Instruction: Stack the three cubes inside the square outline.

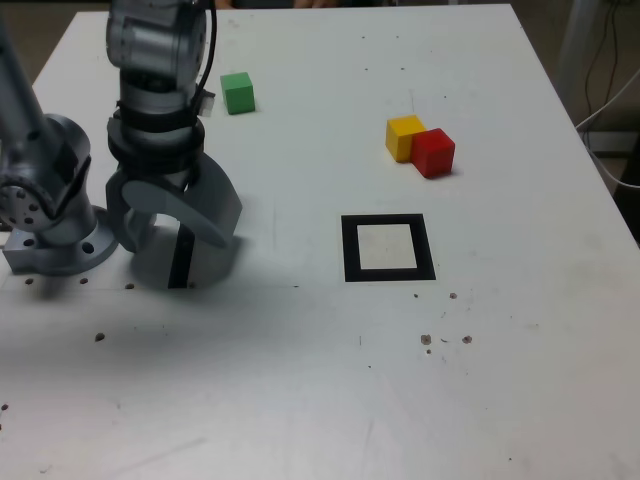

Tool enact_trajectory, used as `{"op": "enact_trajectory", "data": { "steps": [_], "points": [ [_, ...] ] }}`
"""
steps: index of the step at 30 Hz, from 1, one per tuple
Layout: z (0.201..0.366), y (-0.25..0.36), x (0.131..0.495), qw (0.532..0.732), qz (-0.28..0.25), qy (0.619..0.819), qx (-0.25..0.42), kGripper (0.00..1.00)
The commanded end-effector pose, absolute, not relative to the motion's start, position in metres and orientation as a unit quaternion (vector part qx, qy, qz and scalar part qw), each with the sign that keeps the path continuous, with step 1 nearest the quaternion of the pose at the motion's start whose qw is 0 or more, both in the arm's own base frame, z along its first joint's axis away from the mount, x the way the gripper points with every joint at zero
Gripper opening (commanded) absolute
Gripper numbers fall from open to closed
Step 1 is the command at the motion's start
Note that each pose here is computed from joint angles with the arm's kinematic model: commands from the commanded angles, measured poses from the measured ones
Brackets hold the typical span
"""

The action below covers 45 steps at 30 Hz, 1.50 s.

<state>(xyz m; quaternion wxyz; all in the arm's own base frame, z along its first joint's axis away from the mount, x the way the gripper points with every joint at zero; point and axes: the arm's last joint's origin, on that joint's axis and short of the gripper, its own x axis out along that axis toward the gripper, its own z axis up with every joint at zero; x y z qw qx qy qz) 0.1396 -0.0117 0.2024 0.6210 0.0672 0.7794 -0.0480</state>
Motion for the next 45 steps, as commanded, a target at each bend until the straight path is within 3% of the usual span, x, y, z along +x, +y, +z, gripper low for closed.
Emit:
{"op": "enact_trajectory", "data": {
  "steps": [1,27,45],
  "points": [
    [0.202,-0.012,0.139,0.62,-0.048,0.78,0.068,1.0],
    [0.217,-0.014,0.148,0.623,-0.052,0.779,0.053,0.99],
    [0.251,-0.017,0.197,0.631,-0.047,0.772,0.069,0.99]
  ]
}}
